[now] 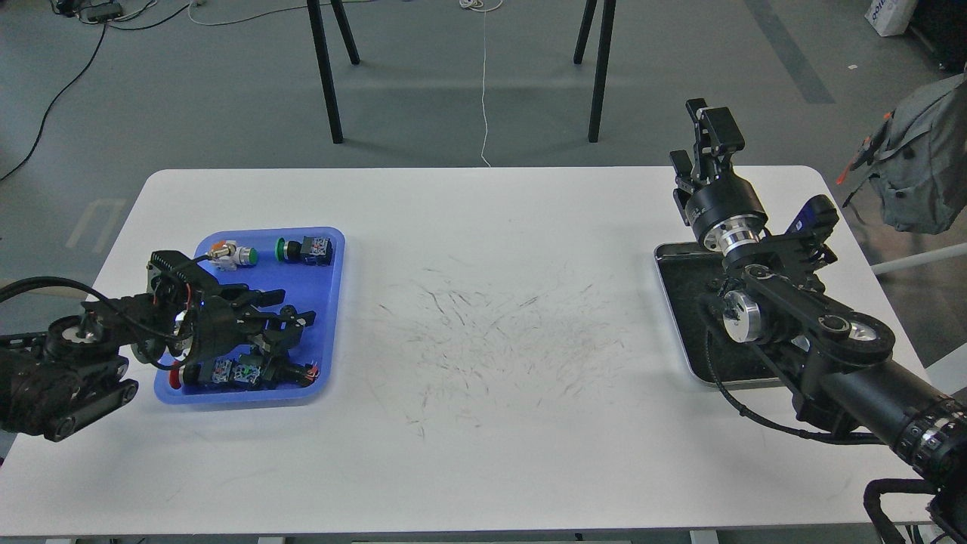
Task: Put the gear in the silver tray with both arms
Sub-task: 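Lower the left gripper into the blue tray and grasp a black gear, then lift the gear with the left gripper and carry it toward the table center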
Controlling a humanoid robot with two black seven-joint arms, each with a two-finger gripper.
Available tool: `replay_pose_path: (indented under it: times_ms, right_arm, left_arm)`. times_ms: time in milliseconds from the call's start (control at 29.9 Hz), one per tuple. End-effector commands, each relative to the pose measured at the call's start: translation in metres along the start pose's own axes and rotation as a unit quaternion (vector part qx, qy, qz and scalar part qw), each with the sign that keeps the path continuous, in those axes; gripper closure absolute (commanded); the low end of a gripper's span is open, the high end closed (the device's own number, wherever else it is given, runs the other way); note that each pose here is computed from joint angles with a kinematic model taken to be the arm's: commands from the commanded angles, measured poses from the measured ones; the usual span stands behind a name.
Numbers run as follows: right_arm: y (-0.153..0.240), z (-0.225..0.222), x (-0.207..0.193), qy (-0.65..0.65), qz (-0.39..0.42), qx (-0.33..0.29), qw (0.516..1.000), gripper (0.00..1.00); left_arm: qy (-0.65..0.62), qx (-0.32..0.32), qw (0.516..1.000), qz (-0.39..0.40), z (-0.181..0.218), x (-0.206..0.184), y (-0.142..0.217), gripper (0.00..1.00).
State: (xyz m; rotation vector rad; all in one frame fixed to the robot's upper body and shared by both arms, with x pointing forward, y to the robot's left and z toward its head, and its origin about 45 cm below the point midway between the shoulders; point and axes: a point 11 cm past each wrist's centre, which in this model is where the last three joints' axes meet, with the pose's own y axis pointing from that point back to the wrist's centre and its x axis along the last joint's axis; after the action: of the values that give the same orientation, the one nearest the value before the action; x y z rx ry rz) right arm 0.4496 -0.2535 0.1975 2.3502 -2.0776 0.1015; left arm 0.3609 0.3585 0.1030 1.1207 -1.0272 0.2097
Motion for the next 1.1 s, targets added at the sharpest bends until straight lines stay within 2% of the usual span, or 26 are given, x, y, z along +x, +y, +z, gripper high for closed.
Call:
replay_pose_path:
  times_ms: [0, 33, 67, 334, 401, 568, 702, 1070]
  right_arm:
    - [0.0, 0.0, 0.0, 0.0, -0.001, 0.0, 1.0, 0.11]
    - [0.0, 0.0, 0.0, 0.0, -0.001, 0.0, 1.0, 0.11]
    - [0.0, 0.0, 0.0, 0.001, 0.0, 0.0, 1.0, 0.11]
    - [0.0, 0.001, 0.0, 0.002, 0.0, -0.001, 1.0, 0.11]
    - [0.0, 0.001, 0.0, 0.002, 0.0, -0.001, 1.0, 0.11]
    - [0.0, 0.001, 0.0, 0.002, 0.0, -0.001, 1.0, 0.11]
    - [0.0, 0.001, 0.0, 0.003, 0.0, -0.002, 1.0, 0.11]
    - [0.0, 0.001, 0.0, 0.004, 0.001, -0.002, 1.0, 0.11]
  left_arm:
    - [-0.001, -0.002, 1.0, -0.001, 0.001, -0.001, 0.0, 0.46]
    - [-0.002, 0.0, 1.0, -0.003, 0.0, -0.002, 0.0, 0.55]
    - [-0.002, 0.002, 1.0, -0.004, -0.001, -0.003, 0.0, 0.58]
    - [-0.003, 0.004, 1.0, -0.009, -0.003, -0.006, 0.002, 0.6]
    - [-0.003, 0.004, 1.0, -0.009, -0.003, -0.006, 0.002, 0.66]
    - [-0.004, 0.007, 1.0, -0.009, -0.005, -0.005, 0.004, 0.7]
    - [-0.004, 0.009, 1.0, -0.009, -0.007, -0.005, 0.006, 0.79]
    - [0.005, 0.023, 1.0, 0.003, -0.018, 0.002, 0.017, 0.87]
